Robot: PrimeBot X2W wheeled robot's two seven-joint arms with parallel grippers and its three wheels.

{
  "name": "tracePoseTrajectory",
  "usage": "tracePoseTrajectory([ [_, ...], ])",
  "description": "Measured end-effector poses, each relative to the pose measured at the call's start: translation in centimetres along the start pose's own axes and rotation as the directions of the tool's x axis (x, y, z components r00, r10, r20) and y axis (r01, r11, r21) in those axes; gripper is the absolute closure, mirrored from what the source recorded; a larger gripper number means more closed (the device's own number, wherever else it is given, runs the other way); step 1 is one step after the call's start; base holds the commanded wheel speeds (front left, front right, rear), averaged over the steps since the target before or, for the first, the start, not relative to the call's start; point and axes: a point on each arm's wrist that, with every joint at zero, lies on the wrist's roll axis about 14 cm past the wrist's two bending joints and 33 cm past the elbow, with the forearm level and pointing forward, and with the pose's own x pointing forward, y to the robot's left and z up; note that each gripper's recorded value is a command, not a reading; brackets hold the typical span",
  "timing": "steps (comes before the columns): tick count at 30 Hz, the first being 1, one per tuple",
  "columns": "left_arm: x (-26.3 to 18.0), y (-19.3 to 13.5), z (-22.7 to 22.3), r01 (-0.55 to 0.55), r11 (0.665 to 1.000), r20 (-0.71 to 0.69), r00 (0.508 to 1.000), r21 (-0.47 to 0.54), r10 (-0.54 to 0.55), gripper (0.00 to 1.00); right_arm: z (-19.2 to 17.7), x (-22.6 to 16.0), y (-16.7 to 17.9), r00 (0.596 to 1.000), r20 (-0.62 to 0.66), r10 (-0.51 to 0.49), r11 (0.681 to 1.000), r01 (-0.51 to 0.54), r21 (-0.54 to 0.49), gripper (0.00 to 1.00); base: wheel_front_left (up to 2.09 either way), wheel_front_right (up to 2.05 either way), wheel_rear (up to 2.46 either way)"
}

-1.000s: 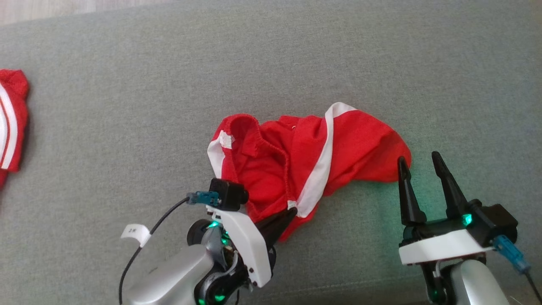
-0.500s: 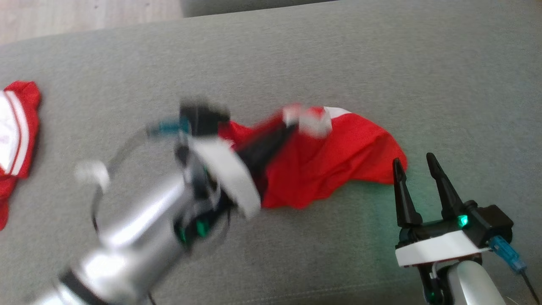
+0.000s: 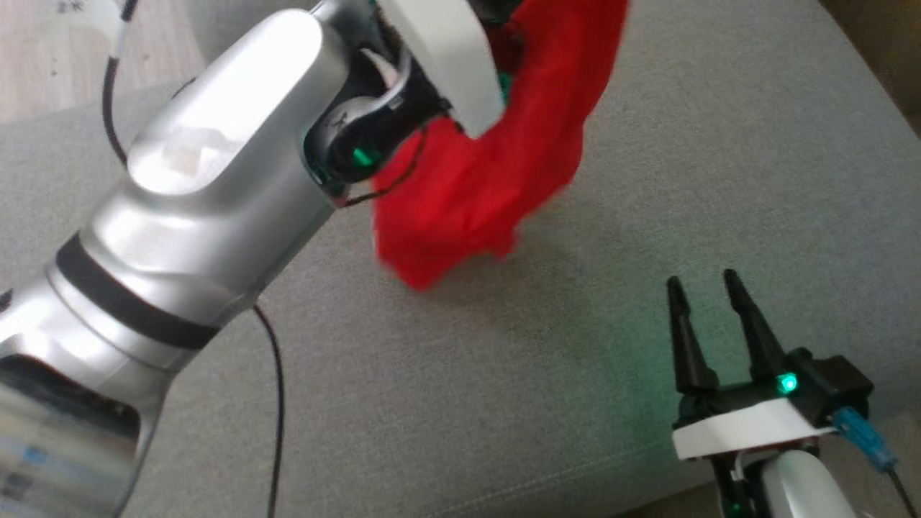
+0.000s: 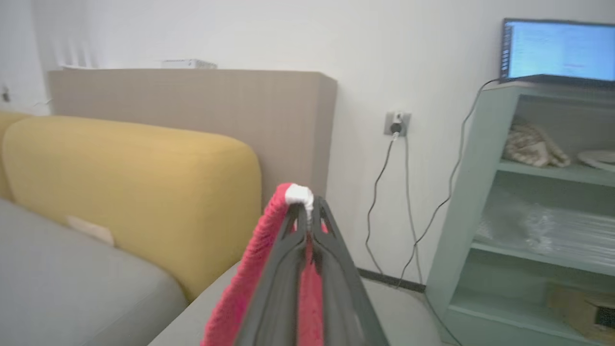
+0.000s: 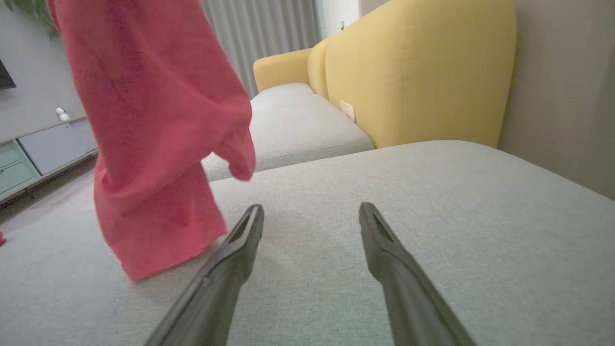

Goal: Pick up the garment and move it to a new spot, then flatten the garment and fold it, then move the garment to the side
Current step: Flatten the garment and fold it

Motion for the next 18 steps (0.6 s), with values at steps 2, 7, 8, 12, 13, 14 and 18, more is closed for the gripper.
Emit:
tracePoseTrajectory([
  [2, -0.6, -1.5, 0.8, 0.051, 0.998, 0.014, 0.999, -0.028, -0.05, 1.0, 0.0, -0.1, -0.4, 1.0, 0.001, -0.011, 1.0, 0.011, -0.003, 0.0, 0.0, 0.0, 0.0],
  [7, -7.0, -0.9, -4.7, -0.023, 0.976, -0.109, 0.994, -0.214, -0.001, 1.0, -0.6, 0.8, 0.5, 1.0, -0.016, 0.025, 0.999, -0.025, -0.027, 0.0, 0.0, 0.0, 0.0],
  [8, -9.1, -0.7, -7.2, -0.072, 0.96, -0.163, 0.986, -0.27, 0.029, 1.0, -0.8, 1.0, 0.9, 0.999, -0.022, 0.038, 0.999, -0.039, -0.031, 0.0, 0.0, 0.0, 0.0],
  [12, -18.5, -2.3, -17.1, -0.311, 0.841, -0.389, 0.912, -0.442, 0.133, 1.0, -1.3, 2.4, 2.9, 0.994, -0.036, 0.105, 0.993, -0.107, -0.042, 0.0, 0.0, 0.0, 0.0],
  [13, -18.5, -2.3, -17.1, -0.311, 0.841, -0.389, 0.912, -0.442, 0.133, 1.0, -1.3, 2.4, 2.9, 0.994, -0.036, 0.105, 0.993, -0.107, -0.042, 0.0, 0.0, 0.0, 0.0],
  [14, -22.4, -3.3, -20.6, -0.416, 0.784, -0.467, 0.865, -0.461, 0.184, 1.0, -1.8, 3.0, 4.1, 0.988, -0.049, 0.144, 0.988, -0.146, -0.048, 0.0, 0.0, 0.0, 0.0],
  [18, -26.5, -3.0, -23.3, -0.524, 0.754, -0.526, 0.803, -0.396, 0.282, 1.0, -2.7, 3.7, 6.2, 0.975, -0.071, 0.212, 0.975, -0.216, -0.056, 0.0, 0.0, 0.0, 0.0],
])
